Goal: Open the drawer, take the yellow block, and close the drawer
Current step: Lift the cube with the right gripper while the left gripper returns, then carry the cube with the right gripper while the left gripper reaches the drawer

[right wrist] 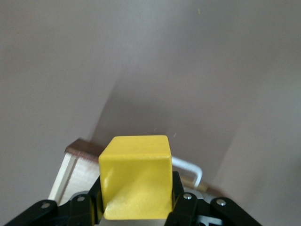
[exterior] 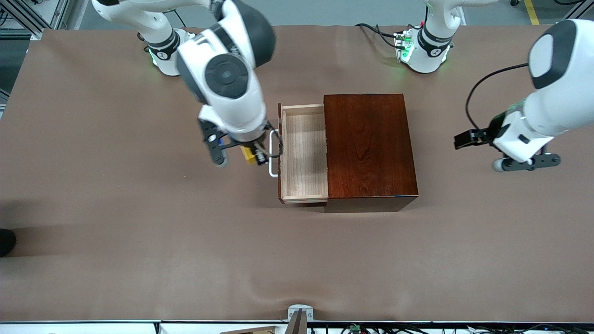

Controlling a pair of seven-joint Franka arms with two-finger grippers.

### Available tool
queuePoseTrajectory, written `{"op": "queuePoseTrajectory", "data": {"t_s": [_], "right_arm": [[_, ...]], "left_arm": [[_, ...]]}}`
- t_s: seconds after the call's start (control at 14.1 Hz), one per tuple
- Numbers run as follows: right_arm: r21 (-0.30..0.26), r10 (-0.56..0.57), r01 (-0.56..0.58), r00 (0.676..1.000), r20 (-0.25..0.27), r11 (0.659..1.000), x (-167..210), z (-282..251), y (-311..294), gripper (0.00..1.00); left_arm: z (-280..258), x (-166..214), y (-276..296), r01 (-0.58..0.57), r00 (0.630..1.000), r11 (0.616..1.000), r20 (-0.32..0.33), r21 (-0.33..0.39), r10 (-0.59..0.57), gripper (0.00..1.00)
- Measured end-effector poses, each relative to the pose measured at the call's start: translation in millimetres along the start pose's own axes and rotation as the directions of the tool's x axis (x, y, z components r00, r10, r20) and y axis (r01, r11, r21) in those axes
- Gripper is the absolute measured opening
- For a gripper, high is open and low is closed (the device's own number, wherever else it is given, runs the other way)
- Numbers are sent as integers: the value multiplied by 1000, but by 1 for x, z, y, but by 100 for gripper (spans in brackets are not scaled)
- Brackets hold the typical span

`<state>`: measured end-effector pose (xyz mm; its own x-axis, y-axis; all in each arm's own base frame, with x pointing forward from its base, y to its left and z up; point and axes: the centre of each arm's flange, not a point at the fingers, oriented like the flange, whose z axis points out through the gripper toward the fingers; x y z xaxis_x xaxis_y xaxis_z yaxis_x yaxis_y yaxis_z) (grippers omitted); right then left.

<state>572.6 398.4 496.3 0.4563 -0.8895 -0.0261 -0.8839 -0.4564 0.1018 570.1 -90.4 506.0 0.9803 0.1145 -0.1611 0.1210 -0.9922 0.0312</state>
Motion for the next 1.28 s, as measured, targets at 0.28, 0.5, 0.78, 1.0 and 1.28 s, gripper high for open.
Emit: {"op": "queuePoseTrajectory", "data": {"t_s": [0.28,0.5,0.78,1.0,1.28], "right_arm": [[-10,-169,169,985,18,986,92,-6,38,56],[17,-315,315,949,27,949,151,4,83,56],[37,-498,497,867,31,867,215,48,136,56],[60,-603,602,797,9,796,246,103,167,56],[77,-718,719,694,-40,691,280,172,204,56]], "left_arm": [[5,-16,49,76,997,997,3,14,-76,100],[11,-34,95,135,991,990,1,26,-135,100],[28,-59,171,227,973,974,-39,11,-226,100],[45,-76,239,306,950,952,-55,-10,-306,100],[90,-100,343,405,913,914,-46,-7,-405,100]]}}
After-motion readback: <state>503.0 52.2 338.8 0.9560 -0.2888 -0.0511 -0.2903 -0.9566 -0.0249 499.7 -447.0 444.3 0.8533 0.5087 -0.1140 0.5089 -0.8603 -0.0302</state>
